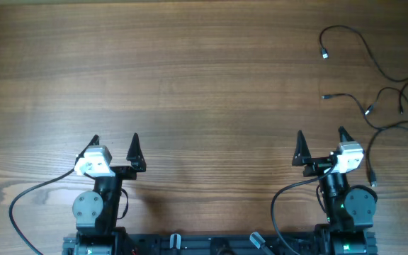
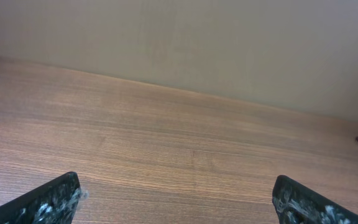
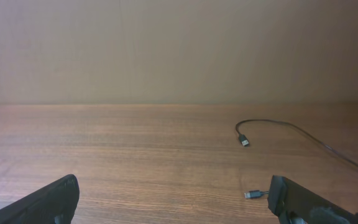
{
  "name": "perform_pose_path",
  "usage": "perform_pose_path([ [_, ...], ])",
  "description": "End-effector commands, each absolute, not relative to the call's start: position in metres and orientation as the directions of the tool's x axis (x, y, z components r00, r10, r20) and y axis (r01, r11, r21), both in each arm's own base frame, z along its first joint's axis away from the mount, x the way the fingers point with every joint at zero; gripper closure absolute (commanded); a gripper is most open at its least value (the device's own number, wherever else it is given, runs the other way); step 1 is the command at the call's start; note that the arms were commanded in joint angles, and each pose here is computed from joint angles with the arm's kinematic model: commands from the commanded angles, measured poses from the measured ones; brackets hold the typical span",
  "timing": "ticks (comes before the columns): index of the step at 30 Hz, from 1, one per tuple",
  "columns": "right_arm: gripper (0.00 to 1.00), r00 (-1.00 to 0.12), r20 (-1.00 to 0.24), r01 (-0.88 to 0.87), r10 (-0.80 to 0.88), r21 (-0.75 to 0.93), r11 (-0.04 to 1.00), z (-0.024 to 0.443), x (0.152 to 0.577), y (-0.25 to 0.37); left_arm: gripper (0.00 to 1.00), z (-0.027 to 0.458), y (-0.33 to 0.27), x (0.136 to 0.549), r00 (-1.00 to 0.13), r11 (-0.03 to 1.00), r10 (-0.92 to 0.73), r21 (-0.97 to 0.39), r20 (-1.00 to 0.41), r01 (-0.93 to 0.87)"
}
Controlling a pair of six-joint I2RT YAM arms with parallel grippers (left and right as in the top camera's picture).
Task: Untangle cables
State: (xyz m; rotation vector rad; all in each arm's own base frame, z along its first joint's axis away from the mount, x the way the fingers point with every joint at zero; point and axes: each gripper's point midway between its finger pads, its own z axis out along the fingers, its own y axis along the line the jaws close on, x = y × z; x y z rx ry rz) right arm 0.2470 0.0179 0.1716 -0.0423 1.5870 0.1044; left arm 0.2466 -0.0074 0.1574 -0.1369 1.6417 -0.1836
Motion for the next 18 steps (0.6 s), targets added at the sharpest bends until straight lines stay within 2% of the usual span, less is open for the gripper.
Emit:
perform_pose_path([
  [1,0.00,0.002,-1.000,-0.086,-0.005,-0.005,0.996,0.1752,0.2461,0.0174,0.00,0.1561,-0.0047,0.2462,-0.080,0.978,-0.205,-0.206,-0.975,0.008],
  [18,0.00,-0.006,-1.000,-0.086,0.000,0.001,0.996,0.1736,0.2466,0.0175,0.00,0.1561,-0.0047,0.2462,-0.080,0.978,-0.205,-0.206,-0.975,0.008],
])
